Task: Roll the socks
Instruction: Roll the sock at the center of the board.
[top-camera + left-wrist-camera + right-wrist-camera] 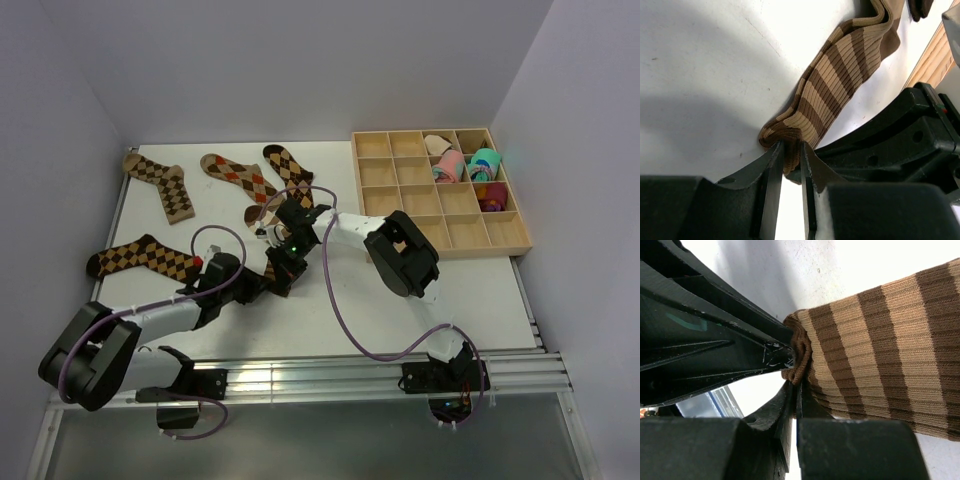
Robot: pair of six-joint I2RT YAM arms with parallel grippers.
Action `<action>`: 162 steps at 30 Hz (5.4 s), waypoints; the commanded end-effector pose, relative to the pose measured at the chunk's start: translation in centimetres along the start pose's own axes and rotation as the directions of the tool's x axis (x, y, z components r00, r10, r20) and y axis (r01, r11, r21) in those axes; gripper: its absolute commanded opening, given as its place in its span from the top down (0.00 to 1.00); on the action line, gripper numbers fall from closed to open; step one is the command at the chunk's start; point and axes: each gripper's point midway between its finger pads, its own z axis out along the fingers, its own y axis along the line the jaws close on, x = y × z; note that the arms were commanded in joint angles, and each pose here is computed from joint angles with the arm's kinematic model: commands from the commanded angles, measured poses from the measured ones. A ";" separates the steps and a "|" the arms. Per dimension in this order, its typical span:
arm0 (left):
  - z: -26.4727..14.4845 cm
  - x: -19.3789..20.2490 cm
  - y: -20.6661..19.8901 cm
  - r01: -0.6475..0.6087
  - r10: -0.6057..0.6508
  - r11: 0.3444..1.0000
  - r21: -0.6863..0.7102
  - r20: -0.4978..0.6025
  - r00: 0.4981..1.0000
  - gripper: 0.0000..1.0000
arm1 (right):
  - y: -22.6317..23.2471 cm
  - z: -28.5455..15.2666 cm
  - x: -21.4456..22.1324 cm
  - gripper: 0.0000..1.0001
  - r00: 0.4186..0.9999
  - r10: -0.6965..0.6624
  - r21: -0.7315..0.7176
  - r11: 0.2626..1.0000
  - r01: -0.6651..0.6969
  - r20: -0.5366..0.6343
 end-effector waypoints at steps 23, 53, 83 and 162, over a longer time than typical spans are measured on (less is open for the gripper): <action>1.4 0.8 3.8 0.006 -0.008 0.995 -0.101 -0.019 1.000 0.75 | -2.1 -3.3 -0.5 0.45 0.983 -0.034 0.243 0.970 -0.012 0.183; 1.6 1.0 3.3 -0.024 0.021 0.996 -0.091 -0.036 0.999 0.76 | 4.2 -5.4 -3.0 0.81 0.751 -0.546 0.496 0.800 0.338 0.370; 0.9 0.5 3.8 -0.047 0.046 0.994 -0.099 -0.013 0.999 0.77 | 0.9 -5.9 -1.9 0.77 0.840 -0.398 0.484 0.854 0.192 0.369; -1.7 -2.6 4.6 0.029 -0.011 0.994 -0.106 0.171 0.985 0.46 | -0.4 3.0 0.3 1.00 0.980 0.189 -0.031 0.982 -0.187 0.069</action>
